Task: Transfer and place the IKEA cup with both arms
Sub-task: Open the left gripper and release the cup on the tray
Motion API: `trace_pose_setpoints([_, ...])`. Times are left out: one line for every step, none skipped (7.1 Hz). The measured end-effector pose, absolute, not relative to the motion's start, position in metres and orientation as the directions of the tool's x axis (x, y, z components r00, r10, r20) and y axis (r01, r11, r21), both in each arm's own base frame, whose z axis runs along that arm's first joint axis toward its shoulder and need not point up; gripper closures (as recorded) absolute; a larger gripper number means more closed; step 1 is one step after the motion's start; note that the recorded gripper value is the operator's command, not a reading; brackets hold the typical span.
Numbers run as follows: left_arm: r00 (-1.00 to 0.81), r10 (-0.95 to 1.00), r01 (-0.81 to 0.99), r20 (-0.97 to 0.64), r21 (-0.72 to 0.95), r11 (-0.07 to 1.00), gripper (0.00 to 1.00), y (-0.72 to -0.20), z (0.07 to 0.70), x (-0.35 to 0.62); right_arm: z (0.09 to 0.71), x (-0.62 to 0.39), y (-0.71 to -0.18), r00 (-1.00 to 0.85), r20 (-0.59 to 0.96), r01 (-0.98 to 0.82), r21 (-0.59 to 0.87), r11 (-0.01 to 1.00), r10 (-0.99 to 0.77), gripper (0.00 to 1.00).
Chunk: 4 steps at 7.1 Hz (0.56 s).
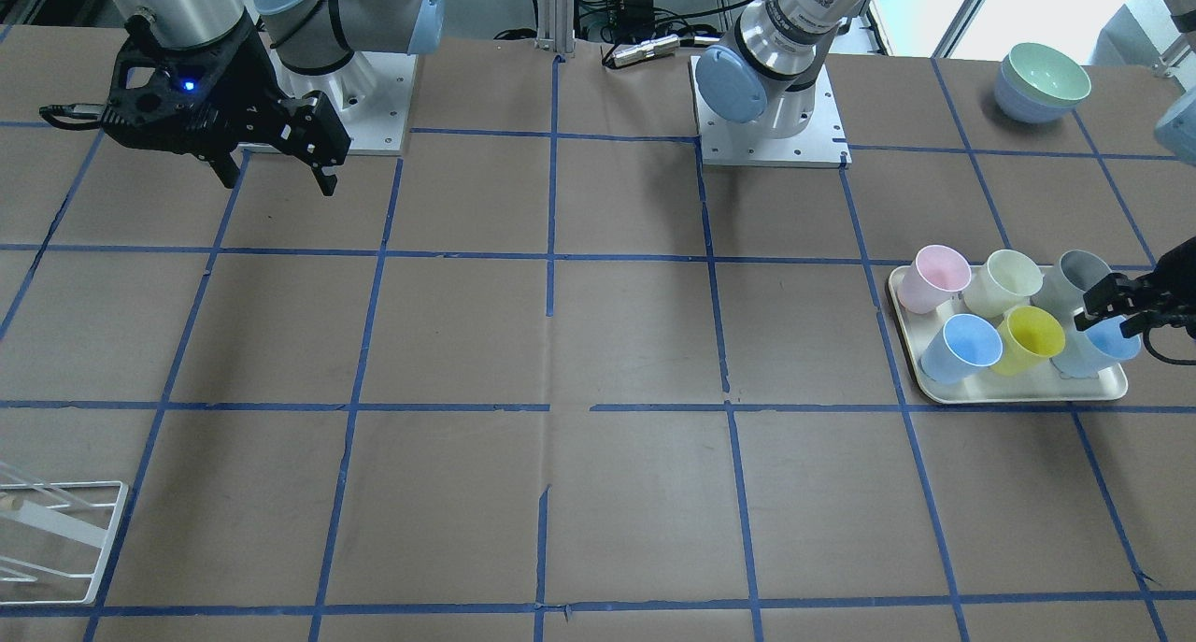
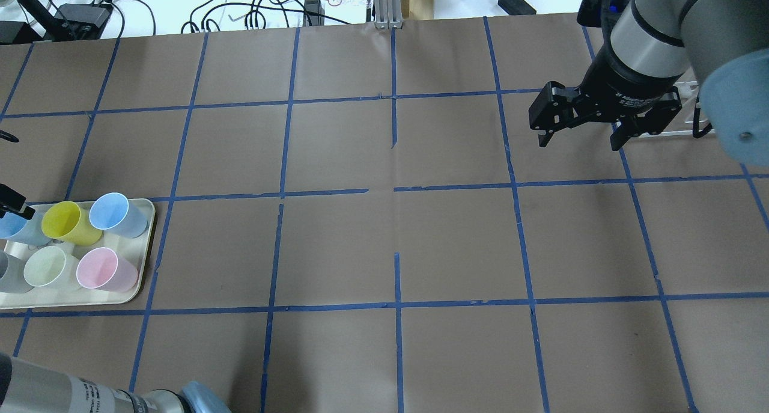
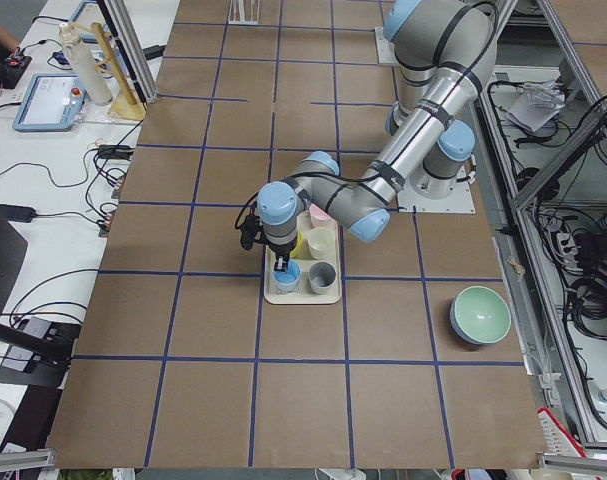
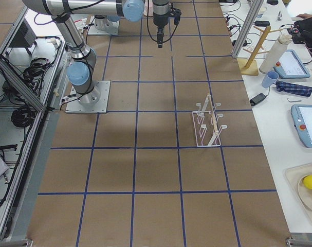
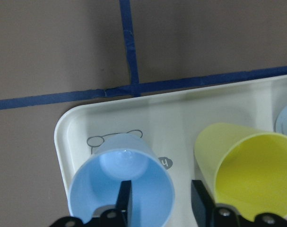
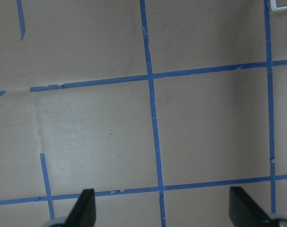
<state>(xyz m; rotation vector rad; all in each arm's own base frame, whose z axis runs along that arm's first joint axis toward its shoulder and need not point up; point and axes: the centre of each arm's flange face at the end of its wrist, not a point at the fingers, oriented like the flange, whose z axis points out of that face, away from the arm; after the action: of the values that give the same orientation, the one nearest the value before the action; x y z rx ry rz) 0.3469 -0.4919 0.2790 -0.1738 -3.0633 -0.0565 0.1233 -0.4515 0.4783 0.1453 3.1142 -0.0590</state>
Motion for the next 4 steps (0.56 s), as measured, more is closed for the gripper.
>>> trace_pose_setpoints([-0.99,0.117,0.121,0.084,0.043,0.992,0.08,-0.49,0.301,0.338,0.477,0.123,-0.451,-0.995,-0.025,0.094,-0.034,0.995,0.093,0.0])
trace_pose_setpoints([-0.988,0.122,0.129,0.098,0.064,0.99,0.09,-0.492,0.331,0.317,0.477,0.123,-0.451,-0.995,-0.025,0.094,-0.032,0.995,0.093,0.0])
trace_pose_setpoints([-0.989,0.109,0.119,0.104,0.095,0.988,0.09,-0.499,0.363,0.279,0.476,0.123,-0.451,-0.995,-0.025,0.094,-0.031,0.995,0.093,0.0])
trace_pose_setpoints([-0.992,0.077,0.089,0.1,0.122,0.988,0.09,-0.505,0.389,0.234,0.476,0.123,-0.451,-0.995,-0.025,0.094,-0.03,0.995,0.094,0.0])
